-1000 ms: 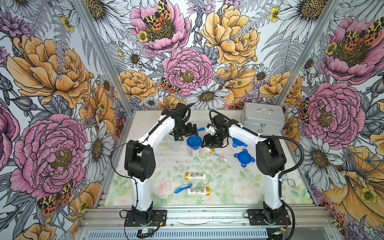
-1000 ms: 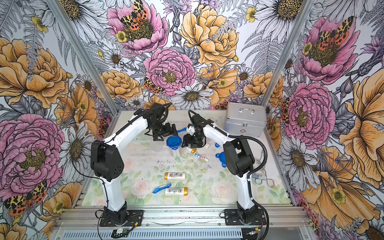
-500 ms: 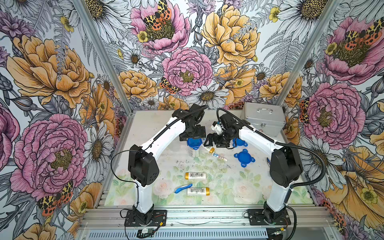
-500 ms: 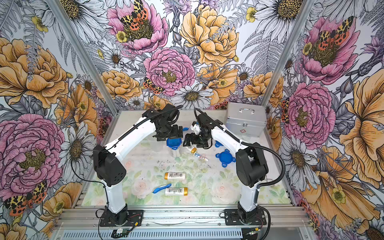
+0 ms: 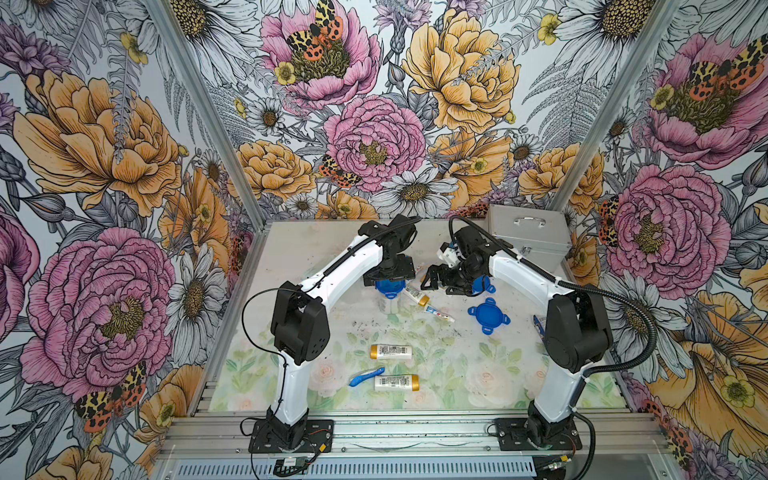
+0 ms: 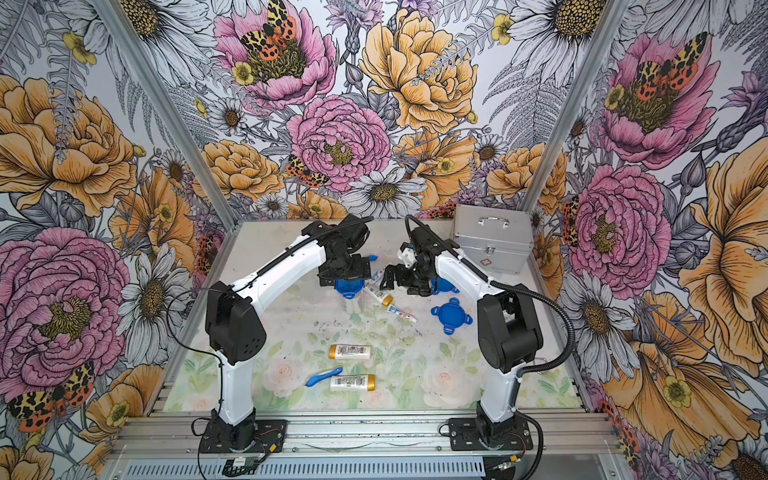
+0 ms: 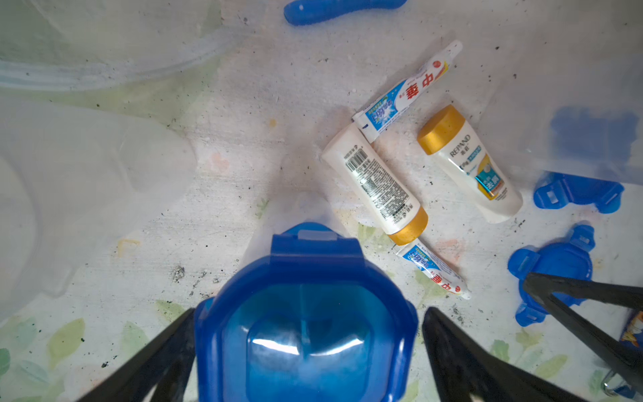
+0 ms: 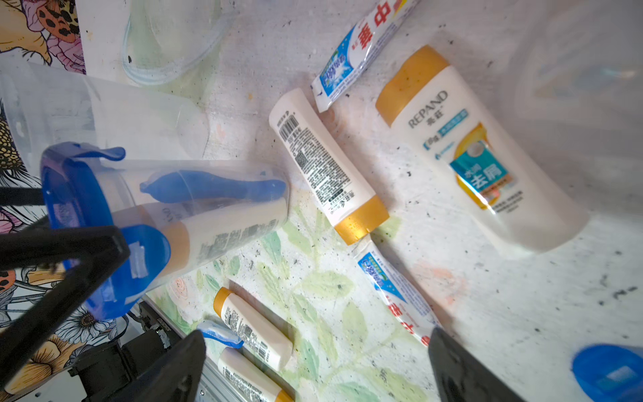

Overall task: Pack away toiletry kits
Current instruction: Pick up the container from the center of the board.

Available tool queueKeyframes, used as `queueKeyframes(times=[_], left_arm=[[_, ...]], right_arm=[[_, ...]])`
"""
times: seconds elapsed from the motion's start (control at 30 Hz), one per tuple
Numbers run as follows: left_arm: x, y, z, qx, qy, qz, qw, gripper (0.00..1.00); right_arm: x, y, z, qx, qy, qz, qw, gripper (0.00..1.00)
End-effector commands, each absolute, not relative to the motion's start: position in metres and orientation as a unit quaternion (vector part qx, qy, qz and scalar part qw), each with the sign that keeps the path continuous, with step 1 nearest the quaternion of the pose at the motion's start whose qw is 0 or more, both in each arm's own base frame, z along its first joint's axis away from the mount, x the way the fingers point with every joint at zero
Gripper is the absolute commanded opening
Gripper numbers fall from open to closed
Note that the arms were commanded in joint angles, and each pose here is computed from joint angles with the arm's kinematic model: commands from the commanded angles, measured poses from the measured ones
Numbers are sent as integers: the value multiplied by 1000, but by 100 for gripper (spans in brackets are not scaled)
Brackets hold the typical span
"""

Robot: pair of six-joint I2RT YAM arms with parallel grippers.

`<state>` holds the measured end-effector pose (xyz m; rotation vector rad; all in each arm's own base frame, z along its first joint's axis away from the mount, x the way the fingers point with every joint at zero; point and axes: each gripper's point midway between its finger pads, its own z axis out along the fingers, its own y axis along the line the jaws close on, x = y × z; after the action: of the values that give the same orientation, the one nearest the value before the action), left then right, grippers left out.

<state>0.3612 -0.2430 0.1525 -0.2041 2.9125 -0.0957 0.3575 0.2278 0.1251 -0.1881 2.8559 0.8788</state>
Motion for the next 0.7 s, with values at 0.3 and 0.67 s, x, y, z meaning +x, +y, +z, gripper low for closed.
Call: queueKeyframes(times=[0.3, 0.67], left_arm=[[364, -236, 142, -71, 991, -6, 112, 88], [357, -235, 138, -42, 994, 18, 104, 97]], right_arm=[[370, 220, 141, -66, 945, 303, 103, 99], [376, 211, 146, -54, 944, 306, 111, 99]])
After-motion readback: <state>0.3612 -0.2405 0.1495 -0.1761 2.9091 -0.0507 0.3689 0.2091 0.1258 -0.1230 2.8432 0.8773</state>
